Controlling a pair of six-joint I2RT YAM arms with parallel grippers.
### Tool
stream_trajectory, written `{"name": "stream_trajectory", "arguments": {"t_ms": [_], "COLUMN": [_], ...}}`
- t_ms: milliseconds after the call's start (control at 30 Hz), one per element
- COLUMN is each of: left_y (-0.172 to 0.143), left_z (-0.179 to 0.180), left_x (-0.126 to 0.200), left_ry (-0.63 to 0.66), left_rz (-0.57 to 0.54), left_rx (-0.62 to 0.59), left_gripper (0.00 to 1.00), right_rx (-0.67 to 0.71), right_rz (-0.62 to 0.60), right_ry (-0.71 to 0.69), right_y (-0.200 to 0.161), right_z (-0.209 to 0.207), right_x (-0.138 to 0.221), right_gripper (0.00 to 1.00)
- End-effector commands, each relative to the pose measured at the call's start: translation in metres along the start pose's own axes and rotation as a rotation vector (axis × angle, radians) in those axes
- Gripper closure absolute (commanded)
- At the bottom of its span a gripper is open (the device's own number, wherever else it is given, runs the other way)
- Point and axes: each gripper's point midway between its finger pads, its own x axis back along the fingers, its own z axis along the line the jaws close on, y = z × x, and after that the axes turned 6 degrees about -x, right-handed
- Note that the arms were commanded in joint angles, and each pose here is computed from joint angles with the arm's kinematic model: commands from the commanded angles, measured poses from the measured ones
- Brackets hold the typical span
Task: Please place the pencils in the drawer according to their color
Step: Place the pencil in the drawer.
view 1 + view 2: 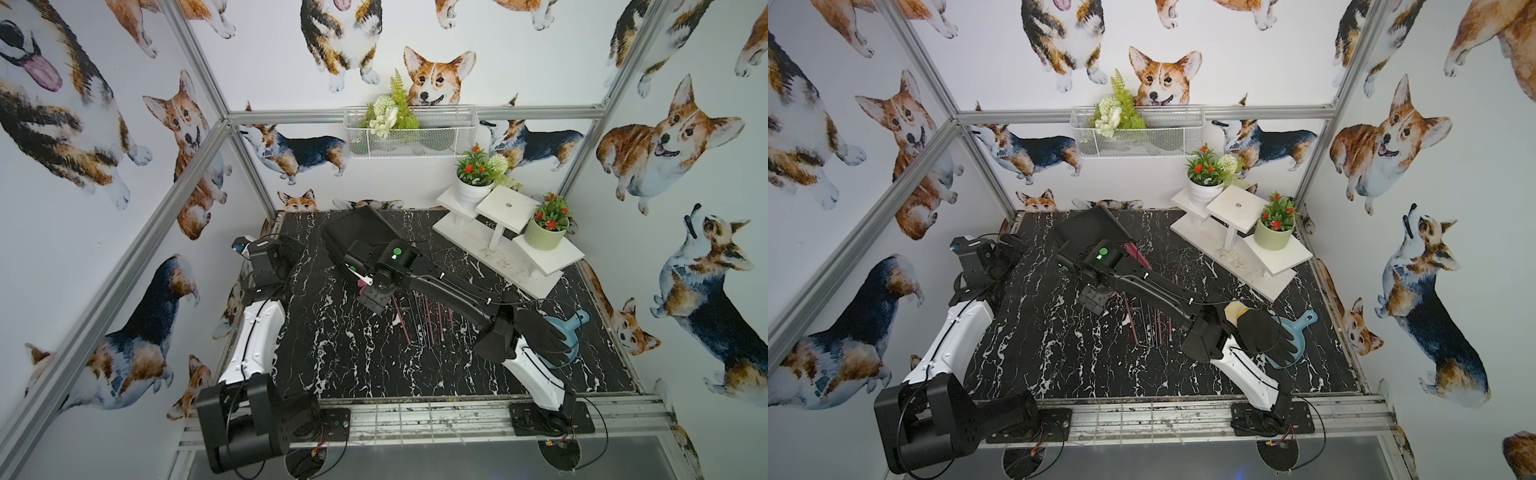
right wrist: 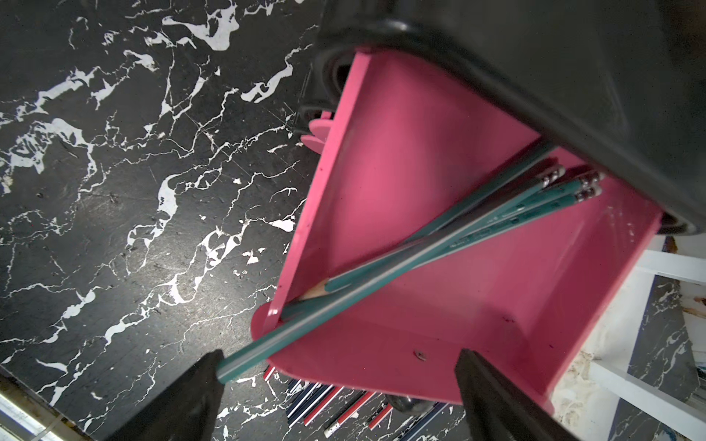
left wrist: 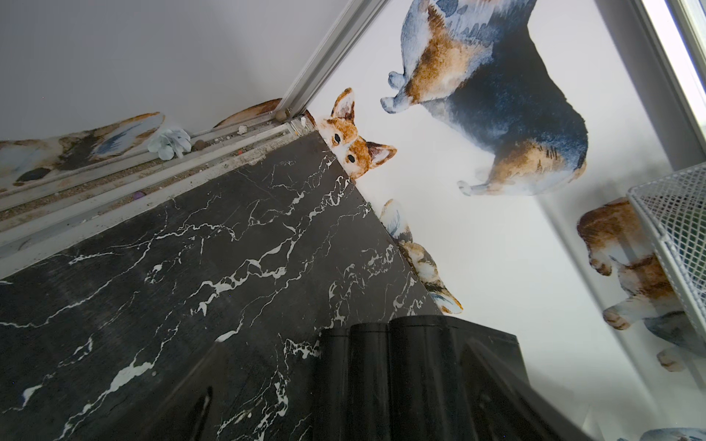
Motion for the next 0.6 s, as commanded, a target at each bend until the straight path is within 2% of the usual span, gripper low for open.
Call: {"name": "stream_trajectory", "arguments": {"t_ms": [0,67,567], "left_y": [0.005,-0.008,-0.008], "left_z": [-0.007,0.004,0.002], "left_x": [0.0,-0.003,-0.004], "left_ry": [-0.032,-0.011,-0.019], "left_rz": [-0.02,0.007,0.011], "left_rx": [0.003,0.001,0.002], "left_gripper": [0.0,0.0,0.0], "right_rx": [-0.043,-0.055,-0.171], "right_rz": [-0.015,-0.019,-0.076], "right_ry": [-0.017,-0.013,-0.01], "right_y": [0.004,0.005,0.021], "right_z": [-0.007,-0.008,-0.024], "right_x": [0.002,0.001,0.004], "right_gripper": [0.0,0.0,0.04]}}
